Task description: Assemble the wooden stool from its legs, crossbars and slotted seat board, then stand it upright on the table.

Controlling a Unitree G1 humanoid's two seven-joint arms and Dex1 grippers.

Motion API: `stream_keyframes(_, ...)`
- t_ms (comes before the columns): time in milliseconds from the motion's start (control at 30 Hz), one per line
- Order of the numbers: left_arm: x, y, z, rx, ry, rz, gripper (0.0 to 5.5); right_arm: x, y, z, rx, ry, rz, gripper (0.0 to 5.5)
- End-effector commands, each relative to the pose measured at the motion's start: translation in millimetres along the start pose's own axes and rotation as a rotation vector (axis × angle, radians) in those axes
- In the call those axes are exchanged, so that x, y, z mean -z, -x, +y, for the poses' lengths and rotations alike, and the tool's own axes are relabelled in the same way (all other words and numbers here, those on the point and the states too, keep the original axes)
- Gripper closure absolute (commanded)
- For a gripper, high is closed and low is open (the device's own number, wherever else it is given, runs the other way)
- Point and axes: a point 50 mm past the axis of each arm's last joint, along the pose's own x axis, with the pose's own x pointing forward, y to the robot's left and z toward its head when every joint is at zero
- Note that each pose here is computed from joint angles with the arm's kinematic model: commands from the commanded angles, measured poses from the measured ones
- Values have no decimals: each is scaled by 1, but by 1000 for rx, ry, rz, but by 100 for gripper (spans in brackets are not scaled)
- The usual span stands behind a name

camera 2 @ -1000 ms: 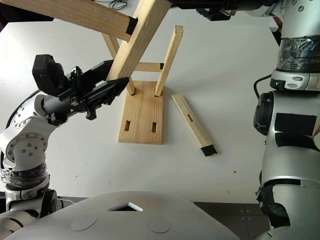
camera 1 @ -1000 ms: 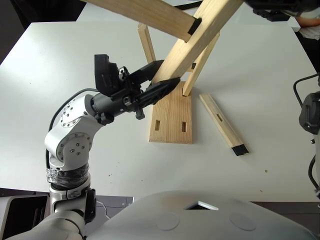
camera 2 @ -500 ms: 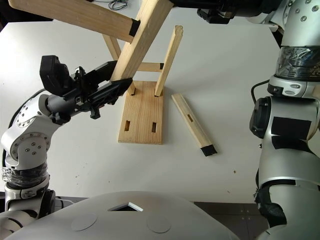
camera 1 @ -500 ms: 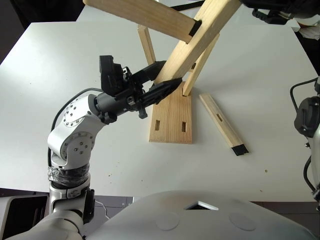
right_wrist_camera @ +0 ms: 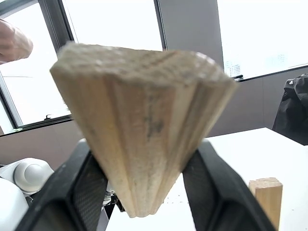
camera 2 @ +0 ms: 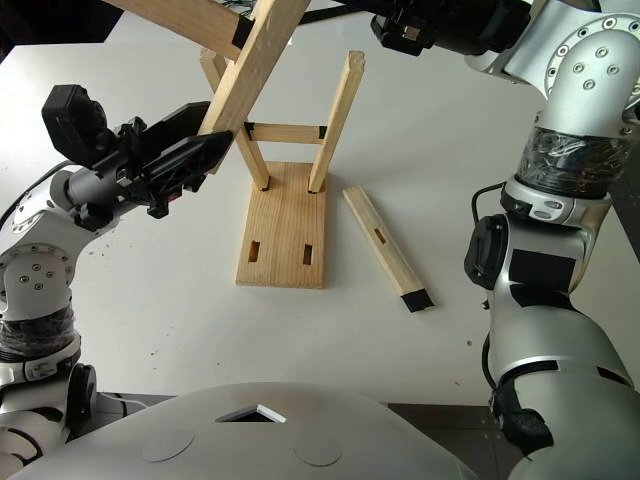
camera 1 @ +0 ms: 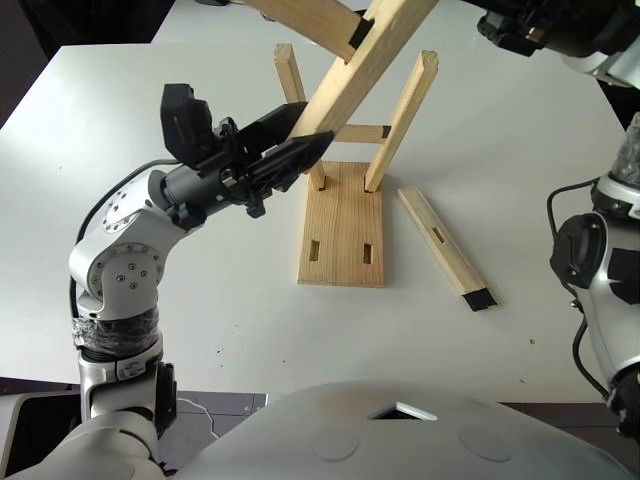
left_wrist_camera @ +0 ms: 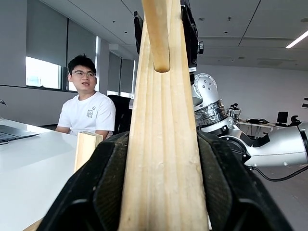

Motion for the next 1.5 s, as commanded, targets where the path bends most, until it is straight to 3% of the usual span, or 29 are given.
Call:
stream_keyframes(33,8,29,19,-244,18,56,347,-7,7,10,55,68,-40,339)
stream_keyframes(67,10,29,18,-238,30,56,346,-6,8,11,64,69,-48,339)
stream_keyframes(200,13,28,14,-183,52,77,251,-2,12,14,77,63,-57,339)
stream_keyframes(433,6,20,15,-157,23,102,143,1,11,9,86,50,-53,339)
stream_keyframes(700,56,63,-8,-249,119,321,138,13,28,2,182,136,27,340)
stream_keyframes(800,60,79,-9,-391,113,282,138,25,37,7,195,181,119,340)
stream_keyframes(967,46,96,1,-885,-19,-69,138,44,53,24,222,183,217,340)
stream_keyframes(1133,53,102,-3,-1264,7,-342,138,61,57,37,240,175,285,340)
stream_keyframes(1333,75,114,20,-1532,81,-329,138,95,69,40,253,145,403,340)
stream_keyframes(1500,84,116,30,-1582,76,-277,138,103,71,31,268,172,422,340)
